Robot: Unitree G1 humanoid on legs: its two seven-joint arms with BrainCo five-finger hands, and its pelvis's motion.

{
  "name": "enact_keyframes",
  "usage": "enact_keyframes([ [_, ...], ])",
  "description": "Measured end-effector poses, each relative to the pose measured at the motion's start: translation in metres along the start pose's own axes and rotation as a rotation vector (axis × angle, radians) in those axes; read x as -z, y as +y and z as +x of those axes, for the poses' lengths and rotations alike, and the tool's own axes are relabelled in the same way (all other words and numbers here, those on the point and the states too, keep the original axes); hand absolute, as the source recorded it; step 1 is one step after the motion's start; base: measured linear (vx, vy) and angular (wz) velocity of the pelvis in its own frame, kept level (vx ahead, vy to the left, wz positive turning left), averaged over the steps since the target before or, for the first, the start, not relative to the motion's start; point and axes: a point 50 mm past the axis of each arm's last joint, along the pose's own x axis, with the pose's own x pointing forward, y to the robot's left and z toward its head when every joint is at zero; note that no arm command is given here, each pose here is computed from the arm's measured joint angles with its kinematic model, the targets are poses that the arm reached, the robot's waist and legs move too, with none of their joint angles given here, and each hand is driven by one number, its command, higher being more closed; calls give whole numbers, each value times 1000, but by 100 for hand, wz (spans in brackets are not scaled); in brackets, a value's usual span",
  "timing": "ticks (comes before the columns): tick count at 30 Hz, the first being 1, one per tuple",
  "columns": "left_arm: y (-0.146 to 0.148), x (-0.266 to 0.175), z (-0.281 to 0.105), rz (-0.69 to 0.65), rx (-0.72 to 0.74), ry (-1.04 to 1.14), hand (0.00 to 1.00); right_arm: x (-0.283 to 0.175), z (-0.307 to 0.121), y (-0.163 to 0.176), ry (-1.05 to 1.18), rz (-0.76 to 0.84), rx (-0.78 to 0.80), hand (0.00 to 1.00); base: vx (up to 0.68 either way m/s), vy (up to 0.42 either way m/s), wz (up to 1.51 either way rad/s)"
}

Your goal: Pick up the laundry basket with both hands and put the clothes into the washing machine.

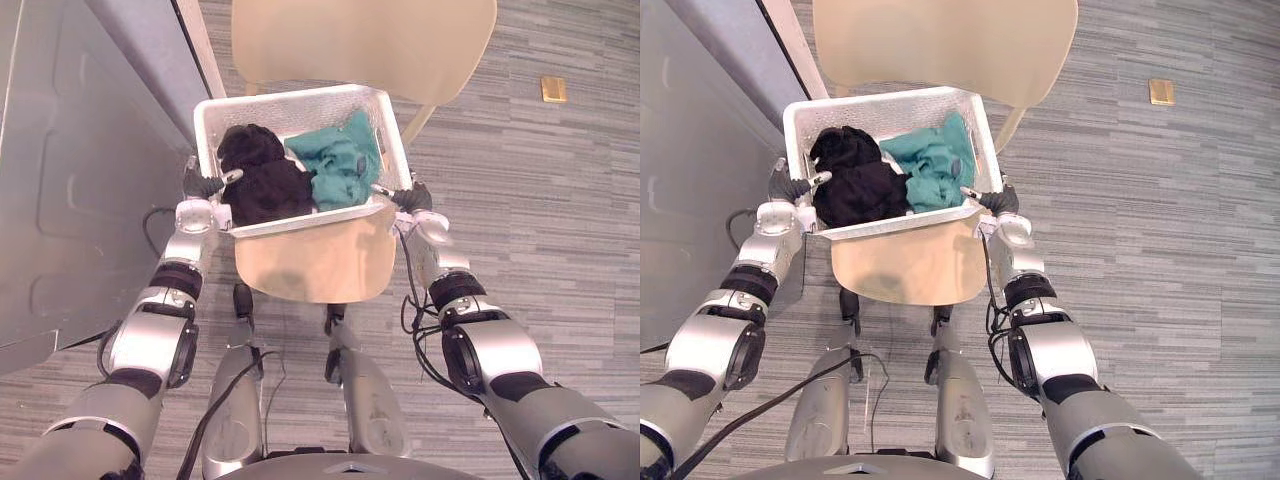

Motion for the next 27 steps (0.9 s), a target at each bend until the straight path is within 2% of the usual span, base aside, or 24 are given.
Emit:
enact_keyframes([
  [7,7,-32,8,-28,-47,-68,0,-19,3,9,-61,-10,-29,0,-58,-26,-12],
  [9,9,-40,10,-37,-49,-86,0,-24,5,9,-64,-45,-34,0,-57,-19,-3],
  [13,16,-60,13,-32,-54,-134,0,-35,7,5,-92,-222,-48,0,-47,-22,-5],
  [18,27,-66,16,-11,-34,-151,0,-42,9,-2,-90,-275,-76,0,-16,-8,-1],
  [22,31,-68,17,50,-13,-164,0,-42,9,-7,-86,-291,-83,0,0,0,0],
  [27,36,-65,17,140,-11,-172,0,-32,4,-34,-63,-282,-45,0,-4,-2,1],
])
